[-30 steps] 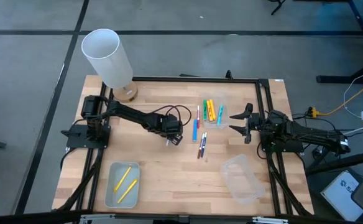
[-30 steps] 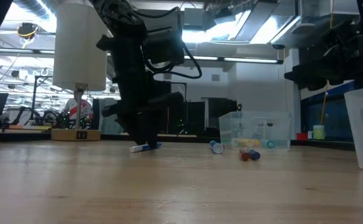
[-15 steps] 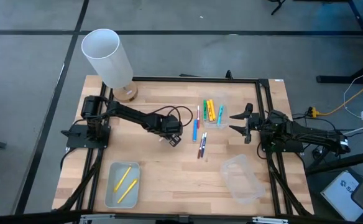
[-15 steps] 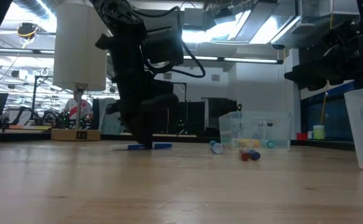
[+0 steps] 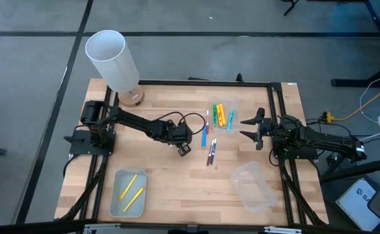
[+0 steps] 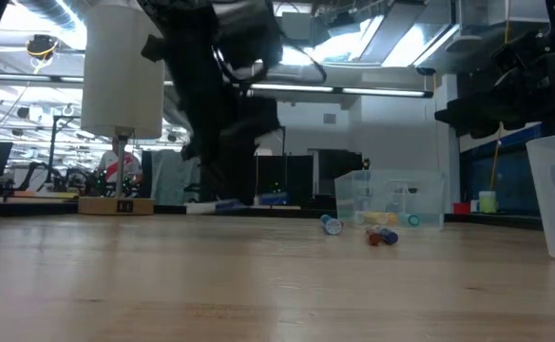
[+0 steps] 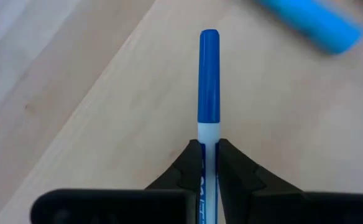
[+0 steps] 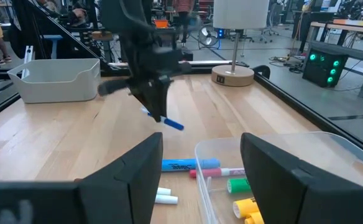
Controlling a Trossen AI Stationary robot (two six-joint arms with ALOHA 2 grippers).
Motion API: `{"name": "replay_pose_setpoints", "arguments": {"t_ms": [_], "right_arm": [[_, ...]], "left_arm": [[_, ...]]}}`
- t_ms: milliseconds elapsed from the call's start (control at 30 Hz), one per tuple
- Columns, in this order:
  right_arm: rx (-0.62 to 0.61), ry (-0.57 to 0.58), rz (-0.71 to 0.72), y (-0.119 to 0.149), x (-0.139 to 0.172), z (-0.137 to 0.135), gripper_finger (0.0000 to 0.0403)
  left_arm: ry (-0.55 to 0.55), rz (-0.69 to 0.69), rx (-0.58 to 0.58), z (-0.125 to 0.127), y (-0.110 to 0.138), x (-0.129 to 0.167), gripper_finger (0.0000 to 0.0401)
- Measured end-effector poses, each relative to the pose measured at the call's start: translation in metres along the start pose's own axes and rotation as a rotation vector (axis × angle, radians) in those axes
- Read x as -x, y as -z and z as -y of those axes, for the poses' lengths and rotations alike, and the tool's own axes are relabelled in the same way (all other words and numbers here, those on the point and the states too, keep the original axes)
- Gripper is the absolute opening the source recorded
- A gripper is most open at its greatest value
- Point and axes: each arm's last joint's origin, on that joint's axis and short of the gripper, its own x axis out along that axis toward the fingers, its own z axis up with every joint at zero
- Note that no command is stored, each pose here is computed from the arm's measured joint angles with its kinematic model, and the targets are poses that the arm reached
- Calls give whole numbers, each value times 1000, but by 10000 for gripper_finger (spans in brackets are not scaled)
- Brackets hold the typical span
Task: Pick & Place Markers
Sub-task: Put the blue marker pen into the bottom transparent bin
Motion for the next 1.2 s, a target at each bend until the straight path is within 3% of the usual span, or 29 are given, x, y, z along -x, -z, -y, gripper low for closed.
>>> {"name": "replay_pose_setpoints", "arguments": {"t_ms": [500, 667, 767, 1067, 1200], "right_arm": [[-11, 0, 14, -1, 0, 0, 216], [-267, -47, 115, -12, 1, -1, 216], [-348, -40, 216, -21, 2, 0, 216], [-423, 52, 300, -27, 4, 4, 216], [-402, 17, 340, -32, 3, 3, 216]], "left_arm": [[267, 462, -172, 35, -29, 68, 25], [323, 633, -236, 42, -40, 84, 25], [339, 720, -266, 46, -45, 91, 25], [351, 891, -295, 49, -55, 103, 25], [354, 964, -297, 49, -60, 109, 25]]}}
